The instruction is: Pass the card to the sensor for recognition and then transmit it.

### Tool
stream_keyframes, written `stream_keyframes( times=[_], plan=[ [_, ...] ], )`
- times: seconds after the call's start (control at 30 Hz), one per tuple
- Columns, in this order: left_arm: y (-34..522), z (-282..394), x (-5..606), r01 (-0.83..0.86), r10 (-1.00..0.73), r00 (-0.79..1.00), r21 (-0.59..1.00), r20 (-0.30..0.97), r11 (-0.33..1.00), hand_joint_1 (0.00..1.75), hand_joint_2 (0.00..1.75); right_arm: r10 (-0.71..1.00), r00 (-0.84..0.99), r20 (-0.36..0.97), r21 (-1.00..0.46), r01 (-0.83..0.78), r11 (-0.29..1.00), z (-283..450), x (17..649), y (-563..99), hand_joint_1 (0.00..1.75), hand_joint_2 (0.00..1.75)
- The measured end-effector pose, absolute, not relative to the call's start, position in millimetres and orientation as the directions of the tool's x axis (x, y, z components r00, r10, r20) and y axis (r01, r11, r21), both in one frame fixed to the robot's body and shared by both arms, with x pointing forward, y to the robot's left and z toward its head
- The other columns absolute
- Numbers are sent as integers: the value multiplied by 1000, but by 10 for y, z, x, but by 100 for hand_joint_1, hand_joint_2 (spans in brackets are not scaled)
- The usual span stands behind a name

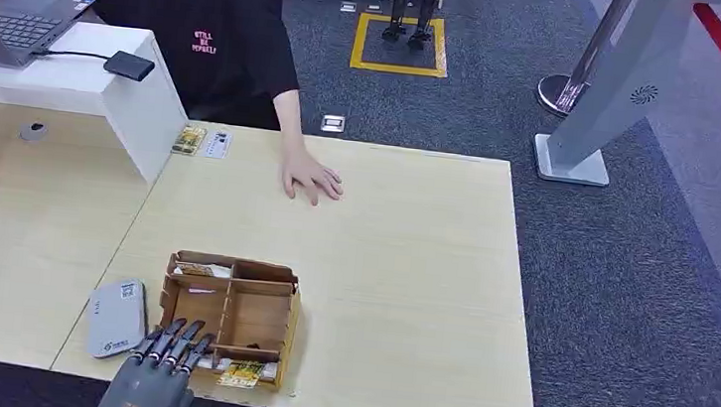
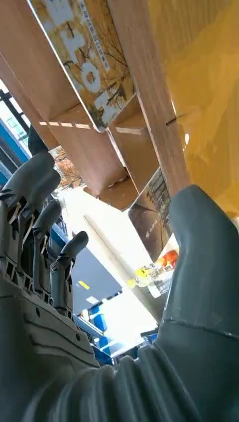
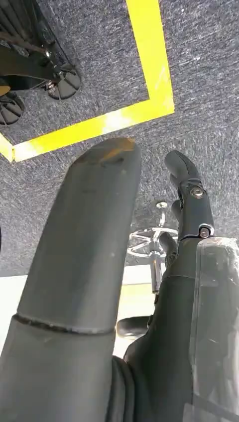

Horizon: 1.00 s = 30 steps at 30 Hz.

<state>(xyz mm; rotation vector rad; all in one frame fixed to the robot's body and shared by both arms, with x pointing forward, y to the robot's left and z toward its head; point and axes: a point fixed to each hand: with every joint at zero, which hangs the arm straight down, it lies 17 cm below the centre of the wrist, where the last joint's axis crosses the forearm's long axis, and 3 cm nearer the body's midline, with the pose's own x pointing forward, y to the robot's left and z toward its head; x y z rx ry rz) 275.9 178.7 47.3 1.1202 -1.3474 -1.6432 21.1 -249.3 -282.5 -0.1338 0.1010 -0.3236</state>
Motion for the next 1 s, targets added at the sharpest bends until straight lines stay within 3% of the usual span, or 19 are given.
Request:
stream_keyframes(
  times=[0.07, 0.17, 1.0],
  plan=[
    [1794, 470, 2757, 7, -916, -359, 981, -178, -194, 42, 175, -324, 943, -77, -147, 310, 939, -2825, 211, -2493, 0, 0],
    [1805, 461, 2754, 10, -917, -357, 980, -181, -197, 33, 175, -324, 943, -77, -147, 311, 939, -2825, 211, -2493, 0, 0],
    [1876, 453, 2835, 24, -934, -311, 981, -175, -192, 44, 175, -313, 947, -77, -146, 300, 943, -2825, 214, -2492, 0, 0]
  ],
)
